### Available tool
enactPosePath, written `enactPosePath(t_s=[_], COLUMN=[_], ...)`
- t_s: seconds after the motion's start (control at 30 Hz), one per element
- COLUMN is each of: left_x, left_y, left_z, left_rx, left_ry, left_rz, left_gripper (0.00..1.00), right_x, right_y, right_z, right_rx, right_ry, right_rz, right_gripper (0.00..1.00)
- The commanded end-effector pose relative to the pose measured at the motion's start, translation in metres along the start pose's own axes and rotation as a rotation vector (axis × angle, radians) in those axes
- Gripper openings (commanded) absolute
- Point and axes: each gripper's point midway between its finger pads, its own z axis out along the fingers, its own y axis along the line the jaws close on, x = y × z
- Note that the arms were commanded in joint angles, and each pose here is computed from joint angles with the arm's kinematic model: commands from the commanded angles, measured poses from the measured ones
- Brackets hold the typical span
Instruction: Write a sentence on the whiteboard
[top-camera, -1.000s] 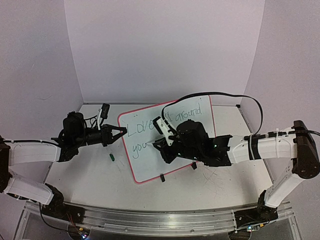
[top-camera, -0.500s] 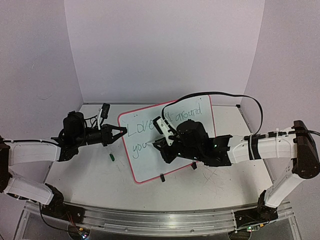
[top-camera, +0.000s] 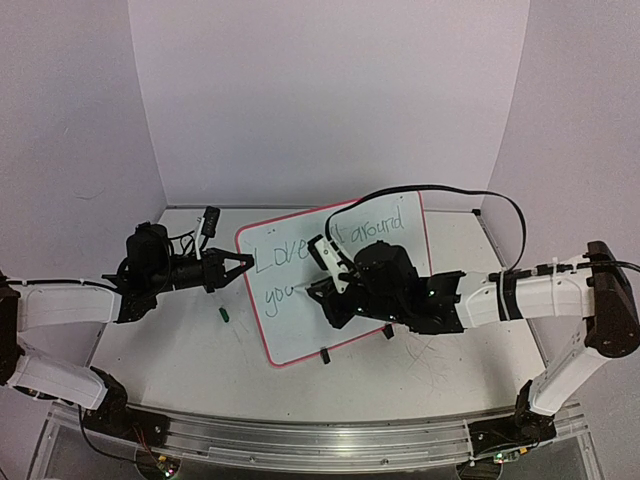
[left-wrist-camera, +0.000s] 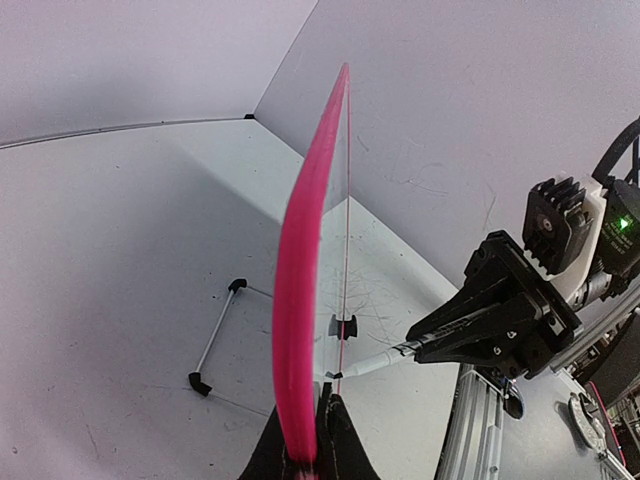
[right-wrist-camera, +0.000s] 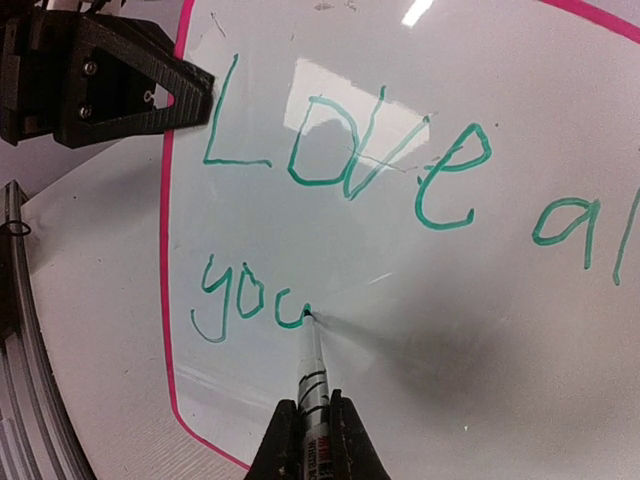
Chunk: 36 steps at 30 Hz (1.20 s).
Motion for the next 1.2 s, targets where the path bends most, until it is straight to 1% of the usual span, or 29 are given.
enactPosePath(t_s=[0.0,0.27,0.53,0.6,0.7,0.77,1.17], left_x=[0.017,0.018,0.018,0.018,0.018,0.018,0.017], left_y=[0.019,0.019,0.018,0.018,0.019,0.018,0.018], left_z=[0.001,0.000,-0.001,-0.001,-0.001,-0.001,-0.001], left_rx=[-0.077,-0.079,-0.080,-0.079,-0.081,-0.081,-0.081], left_ry=[0.063,0.066,0.063,0.063,0.063,0.063,0.061], left_rz=[0.041,0.039,0.039,0.038,0.038,0.037,0.038], left_gripper=[0.00,0.00,0.00,0.00,0.00,0.00,0.00], right_x=[0.005,0.011,0.005,-0.004,-0.017,-0.020,-0.008], right_y=[-0.009,-0.009,-0.020,-0.018,-0.007,-0.005,-0.003], right_z=[-0.003,-0.003,-0.011,-0.015,-0.023,-0.025,-0.017], right_rx=[0.023,0.020,0.083,0.068,-0.001,-0.012,-0.025], right_ry=[0.010,0.027,0.007,-0.016,-0.061,-0.074,-0.043], right_rz=[0.018,0.018,0.016,0.018,0.029,0.034,0.026], right_gripper=[0.00,0.00,0.00,0.00,0.00,0.00,0.00])
